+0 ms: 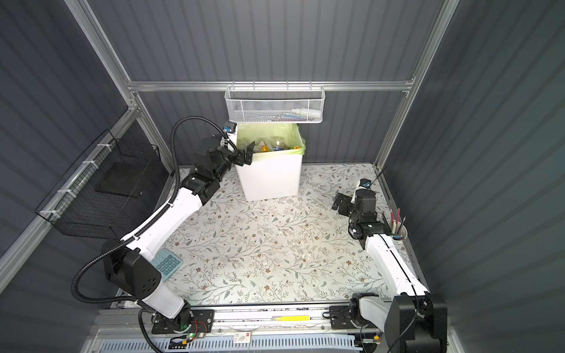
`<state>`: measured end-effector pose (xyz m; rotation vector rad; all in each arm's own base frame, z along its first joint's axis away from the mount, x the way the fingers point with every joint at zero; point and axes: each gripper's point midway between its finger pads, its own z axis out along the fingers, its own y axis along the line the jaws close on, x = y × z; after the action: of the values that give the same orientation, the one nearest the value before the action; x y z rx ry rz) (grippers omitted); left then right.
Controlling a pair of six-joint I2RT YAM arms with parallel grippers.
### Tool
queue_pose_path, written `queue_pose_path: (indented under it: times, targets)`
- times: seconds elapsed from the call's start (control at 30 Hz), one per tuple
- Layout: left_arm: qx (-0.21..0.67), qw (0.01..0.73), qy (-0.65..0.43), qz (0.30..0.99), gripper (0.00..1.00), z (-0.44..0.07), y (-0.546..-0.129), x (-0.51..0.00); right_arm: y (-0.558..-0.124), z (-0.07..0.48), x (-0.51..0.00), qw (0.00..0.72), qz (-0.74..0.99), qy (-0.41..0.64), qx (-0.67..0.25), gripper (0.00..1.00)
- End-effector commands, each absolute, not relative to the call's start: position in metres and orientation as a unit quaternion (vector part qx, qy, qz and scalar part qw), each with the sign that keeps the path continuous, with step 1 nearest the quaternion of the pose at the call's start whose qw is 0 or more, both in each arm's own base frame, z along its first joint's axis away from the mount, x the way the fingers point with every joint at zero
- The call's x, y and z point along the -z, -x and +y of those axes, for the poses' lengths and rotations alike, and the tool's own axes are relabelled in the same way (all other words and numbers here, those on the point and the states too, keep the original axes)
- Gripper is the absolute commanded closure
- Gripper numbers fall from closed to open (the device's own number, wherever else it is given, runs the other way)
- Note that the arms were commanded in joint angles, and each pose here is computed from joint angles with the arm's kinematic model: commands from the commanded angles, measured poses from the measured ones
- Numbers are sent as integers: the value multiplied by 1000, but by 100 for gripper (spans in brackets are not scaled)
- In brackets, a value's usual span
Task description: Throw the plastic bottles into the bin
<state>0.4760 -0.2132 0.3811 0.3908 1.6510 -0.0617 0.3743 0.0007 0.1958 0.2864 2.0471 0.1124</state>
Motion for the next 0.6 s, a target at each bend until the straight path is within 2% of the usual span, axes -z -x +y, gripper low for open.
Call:
queue_pose_path:
  times: [0.0, 0.13, 0.23, 0.37, 0.57]
  targets:
    - [-43, 651, -106, 750, 0, -166, -456, -366, -376, -18, -196, 558, 826, -74, 37, 1]
    - [-92, 607, -76, 786, 0, -125, -435, -308, -372, -18, -194, 639, 766, -46, 54, 1]
    - [-123, 564, -42, 816, 0, -88, -422, -263, -368, -20, -183, 671, 738, -46, 53, 1]
    - [-157, 538, 12, 828, 0, -41, -405, -219, -376, -21, -185, 664, 746, -38, 45, 1]
    - [-176, 529, 69, 828, 0, -7, -385, -179, -373, -8, -168, 631, 776, -16, 8, 1]
